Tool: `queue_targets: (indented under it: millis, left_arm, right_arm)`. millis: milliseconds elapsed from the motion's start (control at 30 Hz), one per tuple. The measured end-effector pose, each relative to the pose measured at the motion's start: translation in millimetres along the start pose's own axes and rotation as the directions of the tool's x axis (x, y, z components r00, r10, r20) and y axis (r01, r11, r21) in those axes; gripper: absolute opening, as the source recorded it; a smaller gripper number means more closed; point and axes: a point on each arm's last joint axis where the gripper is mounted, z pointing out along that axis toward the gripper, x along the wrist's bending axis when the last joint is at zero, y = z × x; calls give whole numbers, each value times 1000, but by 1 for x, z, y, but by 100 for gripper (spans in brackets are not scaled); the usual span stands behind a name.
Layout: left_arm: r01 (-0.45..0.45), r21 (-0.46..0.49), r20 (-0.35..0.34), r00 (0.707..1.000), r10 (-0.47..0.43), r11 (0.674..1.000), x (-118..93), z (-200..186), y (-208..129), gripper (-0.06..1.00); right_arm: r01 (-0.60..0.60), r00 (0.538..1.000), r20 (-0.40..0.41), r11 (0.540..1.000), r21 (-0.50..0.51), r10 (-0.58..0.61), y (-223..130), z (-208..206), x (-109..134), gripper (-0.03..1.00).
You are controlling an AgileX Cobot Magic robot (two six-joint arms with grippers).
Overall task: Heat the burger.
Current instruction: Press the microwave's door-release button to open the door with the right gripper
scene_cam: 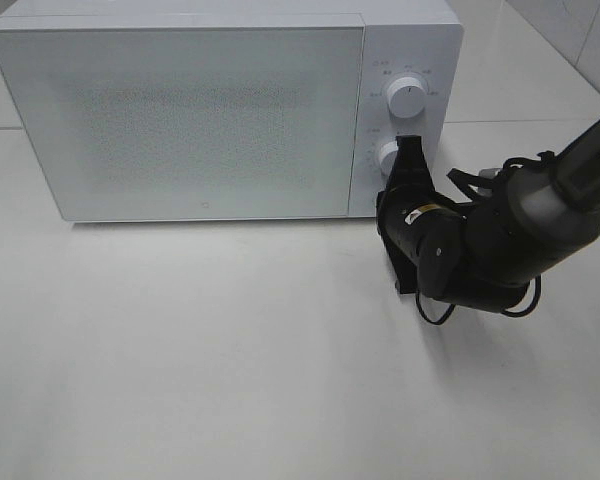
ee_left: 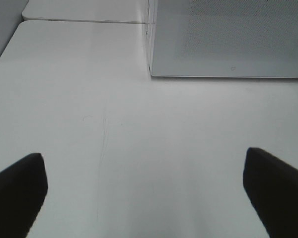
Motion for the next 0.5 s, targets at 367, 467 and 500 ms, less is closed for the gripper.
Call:
queue_targets:
  millis: [367,467,500]
  left_arm:
    - [-1,0,-1,1000,1,1000,0,0,0,100]
    - [-1,0,-1,1000,1,1000,0,0,0,100]
    - [-1,0,-1,1000,1,1000,0,0,0,100]
  right_arm:
    - [-27,999,24,999,-40,28,6,17,-5,1]
    - [-30,999,31,999,-42,32,5,18,-4,1]
    - [-28,999,30,999,-45,30,5,18,-4,1]
